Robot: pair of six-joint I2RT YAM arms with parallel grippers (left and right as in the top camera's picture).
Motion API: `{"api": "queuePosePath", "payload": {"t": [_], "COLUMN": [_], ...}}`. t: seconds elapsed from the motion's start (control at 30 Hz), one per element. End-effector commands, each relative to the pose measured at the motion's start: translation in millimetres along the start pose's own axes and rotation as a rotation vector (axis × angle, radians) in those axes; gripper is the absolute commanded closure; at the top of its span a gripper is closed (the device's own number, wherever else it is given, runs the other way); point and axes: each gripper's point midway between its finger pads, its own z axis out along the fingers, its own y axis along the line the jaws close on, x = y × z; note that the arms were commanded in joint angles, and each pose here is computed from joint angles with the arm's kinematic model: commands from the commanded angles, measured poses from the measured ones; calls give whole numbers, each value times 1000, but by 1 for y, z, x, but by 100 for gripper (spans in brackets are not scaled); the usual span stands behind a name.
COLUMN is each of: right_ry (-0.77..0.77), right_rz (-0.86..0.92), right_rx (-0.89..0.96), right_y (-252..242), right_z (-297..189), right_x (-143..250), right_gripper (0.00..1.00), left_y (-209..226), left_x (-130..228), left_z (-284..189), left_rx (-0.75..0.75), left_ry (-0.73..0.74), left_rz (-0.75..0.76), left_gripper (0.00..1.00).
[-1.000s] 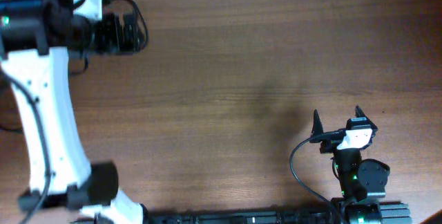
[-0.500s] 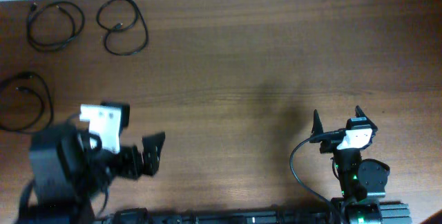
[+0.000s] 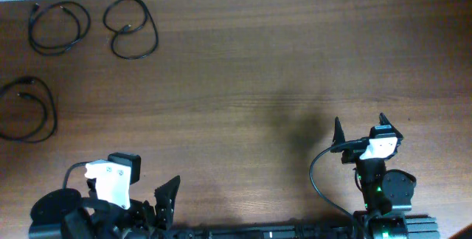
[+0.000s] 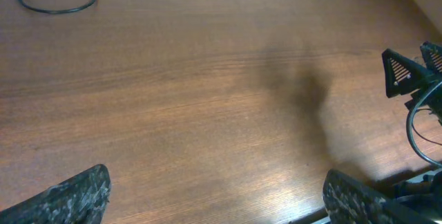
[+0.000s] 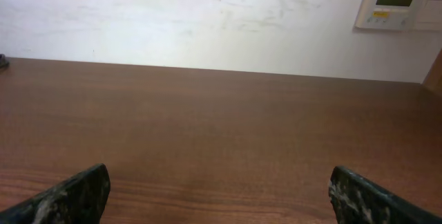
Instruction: Untangle cables
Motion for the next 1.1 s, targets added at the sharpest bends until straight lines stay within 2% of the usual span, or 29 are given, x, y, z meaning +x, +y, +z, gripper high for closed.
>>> {"api": "queuePosePath", "payload": {"t": [0.0, 0.23, 0.37, 0.5, 1.07], "right_ry": [6, 6, 6, 6, 6], "right_rz": [1, 1, 1, 1, 1], "right_rx": [2, 2, 2, 2, 2], "right_y": [0, 0, 0, 0, 0], "right_z": [0, 0, 0, 0, 0], "right_x": [3, 3, 3, 3, 3], "right_gripper": [2, 2, 2, 2, 2], "left_y": [1, 4, 6, 20, 61], "left_x": [6, -5, -9, -8, -11], "left_z": [10, 43, 65, 84, 110], "left_rx": [20, 67, 76, 10, -207], "left_ry": [20, -65, -183, -329, -637], "left_rz": [48, 242, 363, 417, 461], "left_gripper": [1, 1, 1, 1, 1]}}
